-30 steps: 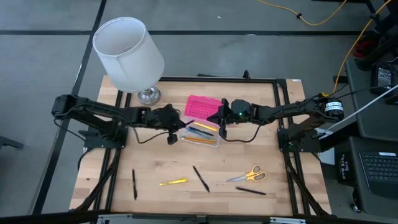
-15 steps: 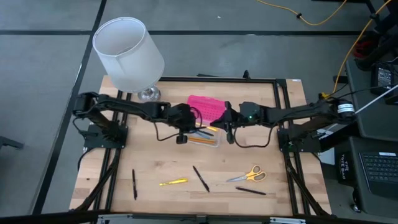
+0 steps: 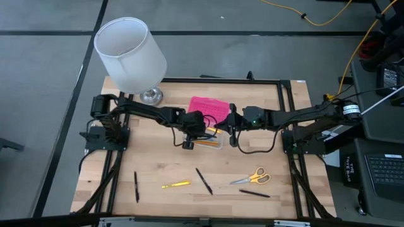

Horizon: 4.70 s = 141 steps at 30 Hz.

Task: Pick & place school supplies into a supply box
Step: Put the black pen into the transparent supply box, then put the yellow scissors into the transparent supply box

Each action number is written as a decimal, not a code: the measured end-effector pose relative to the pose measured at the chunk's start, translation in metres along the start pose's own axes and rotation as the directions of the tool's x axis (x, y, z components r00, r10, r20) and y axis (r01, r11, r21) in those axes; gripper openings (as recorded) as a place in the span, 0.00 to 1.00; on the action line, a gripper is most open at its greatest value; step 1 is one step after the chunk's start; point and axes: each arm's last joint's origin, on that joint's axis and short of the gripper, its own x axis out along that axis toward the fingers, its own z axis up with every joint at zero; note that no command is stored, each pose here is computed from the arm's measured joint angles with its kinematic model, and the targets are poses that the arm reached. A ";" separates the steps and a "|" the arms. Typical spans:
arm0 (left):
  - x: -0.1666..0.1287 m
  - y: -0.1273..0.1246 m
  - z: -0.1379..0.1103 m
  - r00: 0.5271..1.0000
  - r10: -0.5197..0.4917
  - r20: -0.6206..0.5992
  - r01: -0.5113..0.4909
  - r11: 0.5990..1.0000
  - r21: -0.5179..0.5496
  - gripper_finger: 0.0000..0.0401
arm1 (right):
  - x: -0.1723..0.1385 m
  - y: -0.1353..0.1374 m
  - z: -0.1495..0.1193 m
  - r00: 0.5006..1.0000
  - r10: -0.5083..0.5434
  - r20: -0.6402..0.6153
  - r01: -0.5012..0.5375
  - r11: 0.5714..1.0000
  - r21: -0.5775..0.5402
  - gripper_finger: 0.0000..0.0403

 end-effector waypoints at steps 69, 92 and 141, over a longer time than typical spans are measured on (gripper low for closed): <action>-0.095 -0.076 -0.095 0.768 0.121 0.629 -0.001 0.982 -0.188 0.01 | -0.023 0.064 -0.022 0.846 0.172 -0.505 -0.110 0.983 0.150 0.02; -0.095 -0.076 -0.095 0.769 0.121 0.628 -0.001 0.982 -0.188 0.01 | -0.087 0.166 -0.036 0.523 0.172 -0.834 0.024 0.976 0.217 0.00; -0.095 -0.076 -0.095 0.769 0.121 0.628 -0.001 0.982 -0.188 0.01 | -0.085 0.165 -0.108 0.494 0.109 -0.863 -0.157 0.987 0.034 0.43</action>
